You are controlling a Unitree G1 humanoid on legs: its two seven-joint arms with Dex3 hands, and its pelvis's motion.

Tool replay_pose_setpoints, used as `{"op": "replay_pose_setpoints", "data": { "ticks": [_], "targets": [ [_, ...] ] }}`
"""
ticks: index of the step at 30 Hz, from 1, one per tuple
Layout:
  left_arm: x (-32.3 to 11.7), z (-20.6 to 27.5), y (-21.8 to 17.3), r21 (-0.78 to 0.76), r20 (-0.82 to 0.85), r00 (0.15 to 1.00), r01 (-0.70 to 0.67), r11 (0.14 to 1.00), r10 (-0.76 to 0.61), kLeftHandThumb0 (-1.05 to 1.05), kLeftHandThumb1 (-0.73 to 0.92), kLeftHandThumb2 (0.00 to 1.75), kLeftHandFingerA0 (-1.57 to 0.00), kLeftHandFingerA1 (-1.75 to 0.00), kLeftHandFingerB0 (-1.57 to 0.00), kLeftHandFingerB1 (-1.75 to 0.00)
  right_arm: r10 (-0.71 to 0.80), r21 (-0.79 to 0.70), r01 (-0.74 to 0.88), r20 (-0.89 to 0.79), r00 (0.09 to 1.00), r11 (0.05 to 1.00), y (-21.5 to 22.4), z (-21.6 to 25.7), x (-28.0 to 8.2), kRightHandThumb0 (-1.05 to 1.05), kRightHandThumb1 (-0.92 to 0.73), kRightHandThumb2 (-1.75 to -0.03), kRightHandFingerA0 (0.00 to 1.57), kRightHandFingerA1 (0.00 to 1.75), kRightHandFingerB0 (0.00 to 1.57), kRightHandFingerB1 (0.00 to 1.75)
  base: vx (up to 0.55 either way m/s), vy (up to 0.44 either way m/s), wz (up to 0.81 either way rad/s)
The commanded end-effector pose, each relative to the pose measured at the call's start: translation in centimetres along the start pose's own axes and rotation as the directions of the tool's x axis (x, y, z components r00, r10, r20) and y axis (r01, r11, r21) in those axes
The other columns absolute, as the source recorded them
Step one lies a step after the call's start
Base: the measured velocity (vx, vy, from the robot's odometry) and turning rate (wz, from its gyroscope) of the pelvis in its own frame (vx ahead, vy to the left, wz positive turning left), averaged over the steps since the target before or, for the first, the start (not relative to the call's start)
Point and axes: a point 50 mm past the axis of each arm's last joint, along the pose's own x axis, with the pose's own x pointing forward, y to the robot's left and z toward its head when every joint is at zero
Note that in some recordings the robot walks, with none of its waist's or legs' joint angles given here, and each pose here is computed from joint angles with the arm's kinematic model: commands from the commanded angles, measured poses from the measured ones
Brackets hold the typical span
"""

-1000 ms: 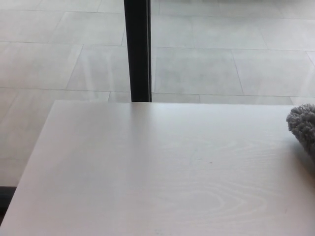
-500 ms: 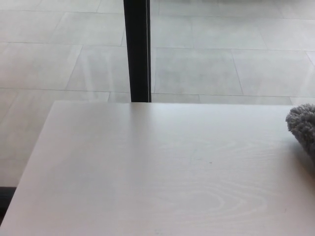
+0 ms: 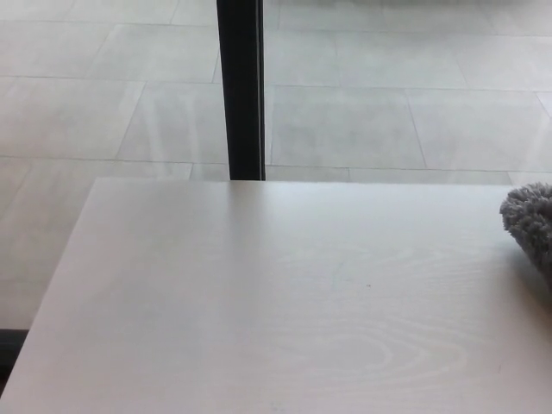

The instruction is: The robot uses its right hand to pick up the duster kept in the middle of the desk and use it to wipe the desk by swiping its surface twice

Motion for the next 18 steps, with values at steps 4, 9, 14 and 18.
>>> {"op": "replay_pose_setpoints", "data": {
  "ticks": [4,9,14,18],
  "targets": [
    [-0.3,-0.1,1.3,-0.184,0.011,1.0,-0.011,0.983,0.013,-0.43,0.6,0.58,-0.65,-0.6,-0.6,-0.52,-0.072,0.555,0.536,-0.649,0.758,0.636,2.5,-14.0,-7.9,-0.58,-0.68,-0.61,0.63,1.13,0.32,0.74,0.0,0.0,0.0],
    [-0.3,-0.3,1.3,-0.151,0.002,1.0,-0.029,0.988,0.029,-0.47,0.61,0.59,-0.72,-0.59,-0.65,-0.5,-0.01,0.558,0.539,-0.689,0.725,0.631,4.0,-14.8,-8.9,-0.7,-0.71,-0.62,0.83,1.07,0.18,0.66,0.0,0.0,0.0],
    [-0.3,-0.5,1.2,-0.104,-0.021,0.999,-0.042,0.994,0.04,-0.48,0.61,0.58,-0.75,-0.61,-0.68,-0.5,0.051,0.582,0.477,-0.667,0.743,0.658,4.8,-14.8,-9.1,-0.69,-0.74,-0.62,0.91,1.03,0.23,0.66,0.0,0.0,0.0],
    [-0.2,-0.4,1.0,-0.118,-0.02,0.999,-0.039,0.992,0.037,-0.48,0.62,0.59,-0.75,-0.59,-0.66,-0.5,0.103,0.61,0.401,-0.624,0.774,0.683,5.3,-14.5,-8.9,-0.75,-0.58,-0.93,0.71,0.84,0.1,0.58,0.0,0.0,0.0]
  ]
}}
